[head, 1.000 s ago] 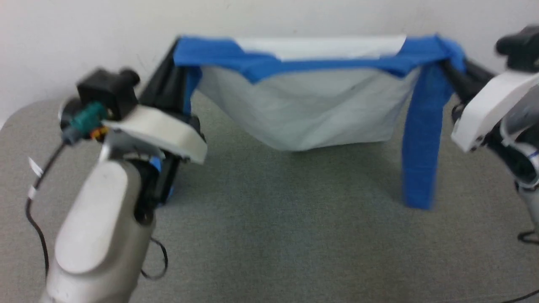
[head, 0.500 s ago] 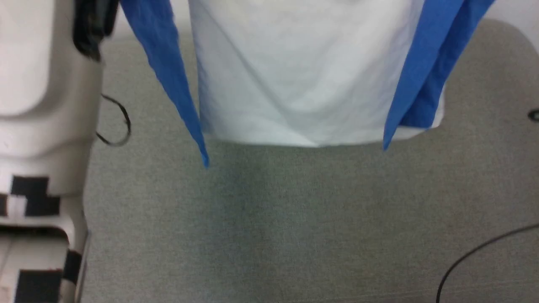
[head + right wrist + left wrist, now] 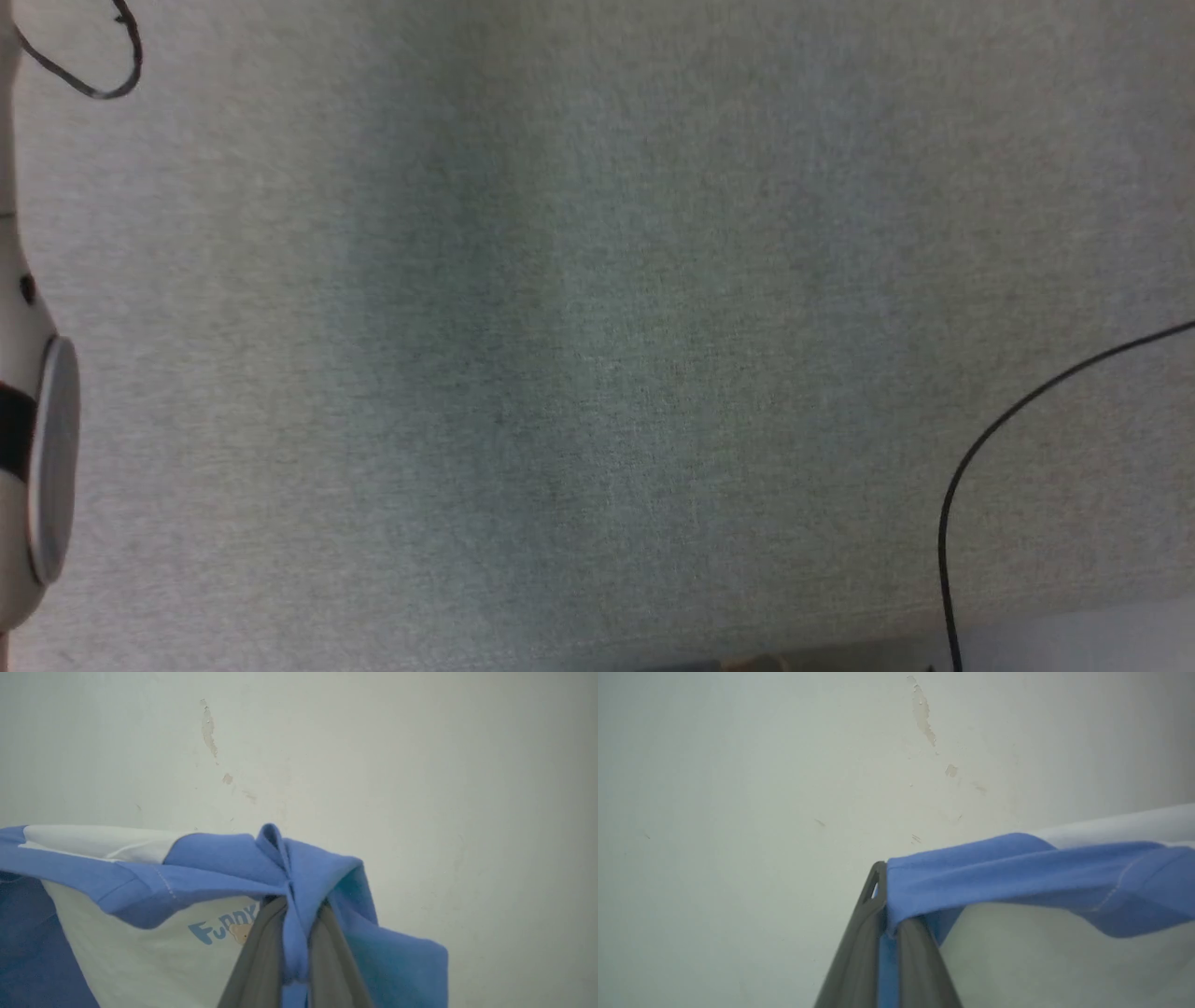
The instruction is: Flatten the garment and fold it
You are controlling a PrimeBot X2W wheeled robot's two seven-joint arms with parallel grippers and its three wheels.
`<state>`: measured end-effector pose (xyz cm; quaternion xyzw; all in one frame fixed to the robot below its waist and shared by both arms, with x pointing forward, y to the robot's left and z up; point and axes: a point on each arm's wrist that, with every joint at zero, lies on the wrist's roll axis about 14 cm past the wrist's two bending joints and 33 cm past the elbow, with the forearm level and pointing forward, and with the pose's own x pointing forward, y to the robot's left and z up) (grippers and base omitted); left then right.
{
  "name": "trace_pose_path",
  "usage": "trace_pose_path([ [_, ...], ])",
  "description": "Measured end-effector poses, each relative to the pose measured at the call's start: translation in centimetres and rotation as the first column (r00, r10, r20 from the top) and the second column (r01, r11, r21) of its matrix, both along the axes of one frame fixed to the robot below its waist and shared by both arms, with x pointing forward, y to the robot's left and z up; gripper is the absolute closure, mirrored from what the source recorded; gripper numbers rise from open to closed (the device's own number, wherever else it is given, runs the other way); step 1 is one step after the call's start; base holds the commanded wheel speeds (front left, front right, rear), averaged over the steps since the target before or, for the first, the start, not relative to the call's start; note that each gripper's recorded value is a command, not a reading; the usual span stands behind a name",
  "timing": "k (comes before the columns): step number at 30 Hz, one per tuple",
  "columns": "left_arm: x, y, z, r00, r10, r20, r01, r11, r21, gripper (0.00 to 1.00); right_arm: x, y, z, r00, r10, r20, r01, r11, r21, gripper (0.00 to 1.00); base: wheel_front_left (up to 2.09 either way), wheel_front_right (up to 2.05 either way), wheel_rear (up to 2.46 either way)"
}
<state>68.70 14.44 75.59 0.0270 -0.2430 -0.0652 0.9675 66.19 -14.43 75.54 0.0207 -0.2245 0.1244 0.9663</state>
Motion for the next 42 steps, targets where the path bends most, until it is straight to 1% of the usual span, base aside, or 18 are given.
trace_pose_path([
  [4,3.0,0.1,-6.2,0.995,0.009,-0.102,-0.010,1.000,-0.013,1.00,2.7,0.9,-6.0,0.995,0.006,-0.101,-0.009,1.000,-0.029,1.00,0.00,0.00,0.00],
  [7,4.5,0.1,-10.5,0.986,0.008,-0.167,-0.014,0.999,-0.038,1.00,4.0,1.3,-10.5,0.984,0.006,-0.177,-0.017,0.998,-0.060,1.00,0.00,0.00,0.00],
  [10,5.4,-0.2,-14.7,0.972,-0.009,-0.234,-0.009,0.997,-0.077,1.00,4.7,1.6,-14.7,0.968,0.006,-0.251,-0.029,0.996,-0.088,1.00,0.00,0.00,0.00],
  [12,5.4,-0.4,-17.7,0.957,-0.019,-0.288,-0.005,0.997,-0.081,1.00,4.8,1.6,-17.1,0.956,0.006,-0.292,-0.036,0.994,-0.100,1.00,0.00,0.00,0.00],
  [17,3.1,-1.0,-24.0,0.911,-0.047,-0.410,0.000,0.994,-0.113,1.00,2.8,2.0,-22.3,0.923,0.021,-0.385,-0.070,0.991,-0.115,1.00,0.00,0.00,0.00],
  [22,-1.7,-0.5,-29.1,0.857,-0.058,-0.512,-0.017,0.990,-0.141,1.00,-2.2,2.5,-27.8,0.867,0.054,-0.496,-0.126,0.986,-0.112,1.00,0.00,0.00,0.00],
  [25,-5.2,0.4,-29.5,0.857,-0.054,-0.513,-0.030,0.987,-0.156,1.00,-5.8,2.9,-29.0,0.849,0.086,-0.521,-0.156,0.984,-0.091,1.00,0.00,0.00,0.00],
  [31,-13.3,1.0,-29.3,0.860,-0.040,-0.508,-0.043,0.988,-0.151,1.00,-12.6,2.8,-28.8,0.834,0.131,-0.536,-0.186,0.981,-0.049,1.00,0.00,0.00,0.00],
  [33,-16.0,1.2,-29.3,0.858,-0.029,-0.513,-0.050,0.989,-0.139,1.00,-14.9,2.6,-28.5,0.828,0.139,-0.543,-0.185,0.982,-0.030,1.00,0.00,0.00,0.00],
  [38,-21.8,1.8,-28.6,0.850,-0.010,-0.526,-0.066,0.990,-0.125,1.00,-20.0,1.7,-27.0,0.836,0.126,-0.534,-0.154,0.988,-0.008,1.00,0.00,0.00,0.00],
  [40,-24.0,2.0,-28.5,0.842,0.001,-0.540,-0.076,0.990,-0.117,1.00,-22.4,1.6,-27.1,0.828,0.118,-0.547,-0.142,0.990,-0.001,1.00,0.00,0.00,0.00],
  [42,-26.3,2.0,-29.0,0.823,0.005,-0.569,-0.085,0.990,-0.114,1.00,-24.7,1.7,-27.6,0.814,0.111,-0.570,-0.124,0.992,0.016,1.00,0.00,0.00,0.00],
])
